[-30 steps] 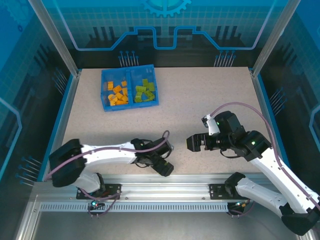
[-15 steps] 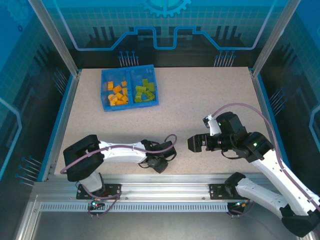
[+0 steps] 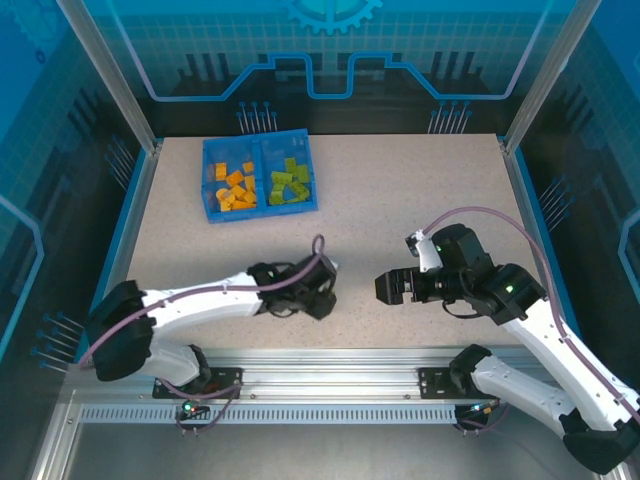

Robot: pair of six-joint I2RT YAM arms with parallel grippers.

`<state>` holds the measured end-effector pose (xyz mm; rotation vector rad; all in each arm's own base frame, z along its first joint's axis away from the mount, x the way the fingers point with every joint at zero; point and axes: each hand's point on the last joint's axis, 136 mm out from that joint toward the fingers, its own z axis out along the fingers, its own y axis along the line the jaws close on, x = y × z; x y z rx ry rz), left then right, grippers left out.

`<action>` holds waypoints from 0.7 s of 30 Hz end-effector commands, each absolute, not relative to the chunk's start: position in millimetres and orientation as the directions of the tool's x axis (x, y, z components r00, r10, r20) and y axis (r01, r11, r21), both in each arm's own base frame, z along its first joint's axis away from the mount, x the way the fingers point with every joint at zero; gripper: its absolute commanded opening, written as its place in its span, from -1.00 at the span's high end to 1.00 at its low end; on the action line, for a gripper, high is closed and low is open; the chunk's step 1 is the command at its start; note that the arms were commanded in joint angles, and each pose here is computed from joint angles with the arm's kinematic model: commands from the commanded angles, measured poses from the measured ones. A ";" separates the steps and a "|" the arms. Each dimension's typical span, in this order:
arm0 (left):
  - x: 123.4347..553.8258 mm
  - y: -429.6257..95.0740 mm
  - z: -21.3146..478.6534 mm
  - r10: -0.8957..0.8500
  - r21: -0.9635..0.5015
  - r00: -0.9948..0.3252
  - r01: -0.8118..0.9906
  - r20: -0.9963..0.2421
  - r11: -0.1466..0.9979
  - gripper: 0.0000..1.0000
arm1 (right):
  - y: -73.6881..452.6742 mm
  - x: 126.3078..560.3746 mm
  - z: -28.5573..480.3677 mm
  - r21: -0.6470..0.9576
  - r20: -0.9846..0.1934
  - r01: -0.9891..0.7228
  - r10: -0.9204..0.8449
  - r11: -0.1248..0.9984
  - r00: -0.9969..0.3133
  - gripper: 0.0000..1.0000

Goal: Sort the legos into containers by color

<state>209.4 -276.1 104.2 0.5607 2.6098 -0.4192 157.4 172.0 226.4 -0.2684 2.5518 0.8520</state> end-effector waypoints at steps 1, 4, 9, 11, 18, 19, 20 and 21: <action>264.3 -260.1 163.0 0.158 -0.197 -0.791 0.331 -0.590 0.923 0.47 | 168.5 162.0 241.1 0.531 -0.494 -0.309 -0.009 0.789 -0.870 -0.96; 318.0 -228.8 192.8 0.079 -0.117 -0.751 0.205 -0.656 0.972 0.47 | 170.5 164.1 243.5 0.532 -0.497 -0.314 -0.010 0.786 -0.868 -0.96; 406.5 -174.5 210.8 -0.058 -0.071 -0.718 -0.012 -0.694 0.997 0.46 | 171.8 165.3 245.4 0.538 -0.501 -0.316 -0.005 0.782 -0.865 -0.96; 438.7 -160.8 211.3 -0.088 -0.055 -0.711 -0.070 -0.698 0.996 0.46 | 172.1 165.8 244.8 0.540 -0.500 -0.313 -0.001 0.782 -0.866 -0.96; 540.9 -130.3 184.1 -0.156 0.002 -0.699 -0.220 -0.698 0.976 0.45 | 172.4 165.6 245.7 0.543 -0.499 -0.314 -0.001 0.779 -0.866 -0.96; 552.5 -127.2 179.0 -0.160 0.009 -0.695 -0.234 -0.701 0.972 0.46 | 171.9 165.0 246.3 0.544 -0.499 -0.313 0.000 0.779 -0.867 -0.96; 561.4 -125.0 174.8 -0.166 0.011 -0.691 -0.244 -0.704 0.970 0.45 | 171.6 164.5 246.3 0.545 -0.498 -0.311 0.002 0.779 -0.867 -0.96; 571.0 -121.2 170.4 -0.175 0.012 -0.683 -0.259 -0.709 0.966 0.45 | 171.4 164.2 246.0 0.547 -0.497 -0.309 0.005 0.778 -0.868 -0.96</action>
